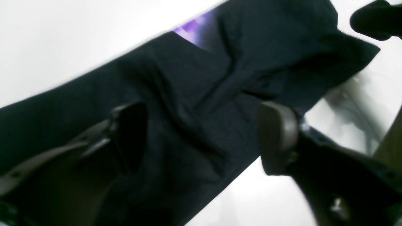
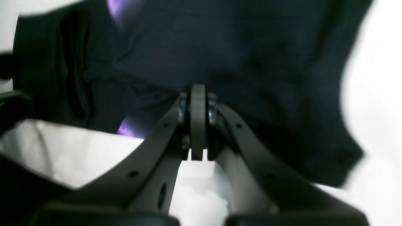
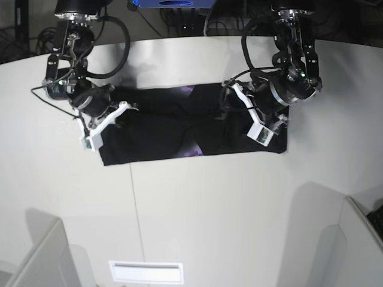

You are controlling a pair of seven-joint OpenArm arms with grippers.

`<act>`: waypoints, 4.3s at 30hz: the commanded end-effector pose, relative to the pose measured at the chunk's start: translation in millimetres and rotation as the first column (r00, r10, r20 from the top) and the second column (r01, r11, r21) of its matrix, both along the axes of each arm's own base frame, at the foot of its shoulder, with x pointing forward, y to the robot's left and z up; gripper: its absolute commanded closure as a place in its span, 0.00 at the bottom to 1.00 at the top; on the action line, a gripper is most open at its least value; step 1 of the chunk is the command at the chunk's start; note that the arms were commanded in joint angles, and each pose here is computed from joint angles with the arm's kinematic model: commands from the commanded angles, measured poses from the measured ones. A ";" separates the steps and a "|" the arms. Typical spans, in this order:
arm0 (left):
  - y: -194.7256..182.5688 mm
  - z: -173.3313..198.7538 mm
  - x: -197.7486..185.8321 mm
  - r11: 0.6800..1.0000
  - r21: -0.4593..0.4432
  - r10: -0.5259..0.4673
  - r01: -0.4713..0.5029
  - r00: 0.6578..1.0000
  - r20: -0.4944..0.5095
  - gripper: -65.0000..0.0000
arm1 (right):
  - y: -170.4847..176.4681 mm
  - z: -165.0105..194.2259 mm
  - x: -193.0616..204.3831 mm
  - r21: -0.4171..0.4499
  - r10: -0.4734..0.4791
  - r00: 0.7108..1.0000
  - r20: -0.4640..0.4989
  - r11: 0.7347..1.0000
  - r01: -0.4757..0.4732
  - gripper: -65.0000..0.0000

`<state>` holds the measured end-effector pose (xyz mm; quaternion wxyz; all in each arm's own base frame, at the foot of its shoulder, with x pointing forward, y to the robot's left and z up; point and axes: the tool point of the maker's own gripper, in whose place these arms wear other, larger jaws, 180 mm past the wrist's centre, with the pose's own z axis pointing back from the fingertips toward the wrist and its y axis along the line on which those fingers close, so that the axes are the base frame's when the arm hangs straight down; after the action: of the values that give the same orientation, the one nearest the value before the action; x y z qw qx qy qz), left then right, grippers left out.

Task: Fold the T-shirt properly
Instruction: 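Move the left gripper along the strip toward the right gripper, pressing it, then release the strip and raise both grippers away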

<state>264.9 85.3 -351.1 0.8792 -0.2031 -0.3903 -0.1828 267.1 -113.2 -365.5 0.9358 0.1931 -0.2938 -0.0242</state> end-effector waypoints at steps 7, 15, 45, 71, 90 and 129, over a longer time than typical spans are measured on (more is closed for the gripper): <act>78.9 21.6 8.5 0.975 0.058 0.209 -0.215 0.974 0.084 1.00 | -18.1 9.2 7.7 -0.011 -0.048 0.998 0.041 0.999 0.049 1.00; 85.0 14.1 9.0 0.976 0.080 0.200 -0.204 0.978 0.062 1.00 | -10.5 11.1 10.3 0.009 -0.046 0.998 0.047 0.999 0.045 1.00; -77.4 -47.2 69.6 0.954 -0.162 0.199 -0.252 0.937 -0.286 1.00 | -12.4 6.6 3.9 0.005 -0.050 0.998 0.031 0.999 0.050 1.00; 219.4 29.5 -34.1 0.817 0.187 0.539 -0.546 0.838 0.089 1.00 | -98.6 4.3 54.0 0.301 -0.171 0.972 -0.159 0.930 0.213 0.52; 275.6 33.5 -78.2 0.751 0.395 0.532 -0.529 0.839 0.111 1.00 | -103.5 -21.4 49.8 0.327 -0.186 0.949 -0.255 0.907 0.266 0.26; 233.3 -38.3 -48.4 0.863 0.243 0.465 -0.443 0.884 -0.040 1.00 | -22.5 -77.0 16.6 0.268 -0.020 0.958 -0.285 0.958 0.100 0.45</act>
<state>204.5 315.4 -403.2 0.9421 -0.0186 -0.3349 0.0030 293.8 -127.1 -433.8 0.9173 0.3323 -0.1819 -0.1228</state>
